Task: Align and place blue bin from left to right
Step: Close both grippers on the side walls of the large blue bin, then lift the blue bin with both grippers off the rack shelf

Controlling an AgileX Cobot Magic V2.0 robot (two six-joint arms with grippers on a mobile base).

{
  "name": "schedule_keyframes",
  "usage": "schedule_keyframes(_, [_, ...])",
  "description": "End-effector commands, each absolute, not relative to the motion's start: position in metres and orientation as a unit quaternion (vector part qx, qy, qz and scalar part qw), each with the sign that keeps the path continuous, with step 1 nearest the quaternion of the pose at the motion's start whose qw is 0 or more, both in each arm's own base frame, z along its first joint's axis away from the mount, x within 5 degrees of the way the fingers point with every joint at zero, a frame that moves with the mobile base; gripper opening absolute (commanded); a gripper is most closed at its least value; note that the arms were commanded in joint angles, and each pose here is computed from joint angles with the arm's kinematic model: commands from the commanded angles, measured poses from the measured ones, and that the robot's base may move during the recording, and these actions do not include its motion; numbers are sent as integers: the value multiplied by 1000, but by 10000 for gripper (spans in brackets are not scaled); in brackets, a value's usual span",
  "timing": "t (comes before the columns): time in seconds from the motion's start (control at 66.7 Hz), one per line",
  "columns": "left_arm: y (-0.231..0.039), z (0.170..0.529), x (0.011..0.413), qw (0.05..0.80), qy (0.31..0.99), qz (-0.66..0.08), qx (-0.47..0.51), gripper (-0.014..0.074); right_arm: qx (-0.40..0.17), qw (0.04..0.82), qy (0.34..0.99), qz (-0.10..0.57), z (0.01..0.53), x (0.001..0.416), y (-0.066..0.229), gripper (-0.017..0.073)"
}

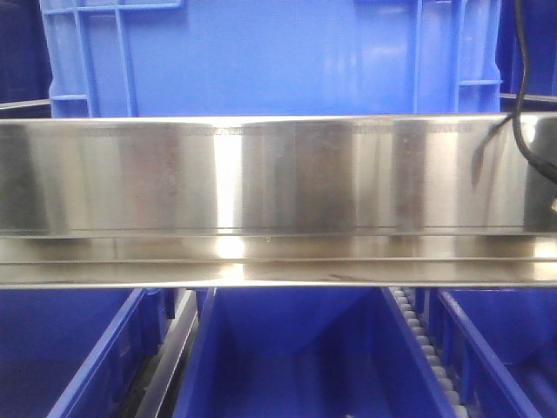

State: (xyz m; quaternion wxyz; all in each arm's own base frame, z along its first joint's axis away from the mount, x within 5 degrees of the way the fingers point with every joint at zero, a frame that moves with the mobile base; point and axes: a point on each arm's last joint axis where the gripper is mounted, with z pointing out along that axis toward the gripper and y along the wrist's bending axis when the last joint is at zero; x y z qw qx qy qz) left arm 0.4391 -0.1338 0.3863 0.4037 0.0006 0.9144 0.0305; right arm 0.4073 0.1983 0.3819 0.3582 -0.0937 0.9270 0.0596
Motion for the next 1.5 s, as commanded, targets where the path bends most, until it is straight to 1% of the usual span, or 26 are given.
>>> schedule_keyframes(0.0, [-135,391,437,410,912,24,1,115,-90,370,923,61,386,408,198,267])
schedule_keyframes(0.015, [-135,391,437,410,912,24,1,109,-89,369,923,62,386,408,198,256])
schedule_keyframes(0.09, [-135,392,437,411,911,24,1,24,-87,369,923,63,386,408,198,192])
schedule_keyframes(0.105, [-135,392,437,411,911,24,1,6,-87,369,923,63,386,408,198,173])
schedule_keyframes(0.12, [-135,392,437,411,912,24,0,-13,-87,369,923,63,386,408,198,130])
schedule_keyframes(0.15, [-135,392,437,410,912,25,0,-61,-87,369,923,63,386,408,198,106])
schedule_keyframes(0.18, [-135,392,437,410,912,25,0,-101,-87,369,923,63,386,408,198,42])
schedule_keyframes(0.195, [-135,392,437,410,912,25,0,-112,-87,369,923,63,386,408,198,2])
schedule_keyframes(0.21, [-135,392,437,410,912,25,0,-111,-86,369,923,62,386,407,198,-10])
schedule_keyframes(0.225, [-135,392,436,409,912,24,0,-111,-86,369,923,62,386,407,198,-49])
schedule_keyframes(0.255, [-136,391,436,408,913,22,0,-111,-86,369,923,62,386,407,198,-95])
schedule_keyframes(0.345, [-136,391,436,408,913,21,0,-111,-86,369,923,62,386,407,198,-68])
schedule_keyframes(0.824, [-136,393,435,407,913,19,-2,-111,-86,373,922,64,390,406,197,-70])
schedule_keyframes(0.959, [-133,405,430,407,913,19,-11,-111,-81,378,920,65,402,403,195,-70])
schedule_keyframes(1.184, [-130,439,417,434,901,7,-25,-111,-81,409,906,75,433,390,195,-70])
schedule_keyframes(1.483, [-146,475,397,490,871,-18,-15,-111,-77,430,895,87,461,367,192,-70])
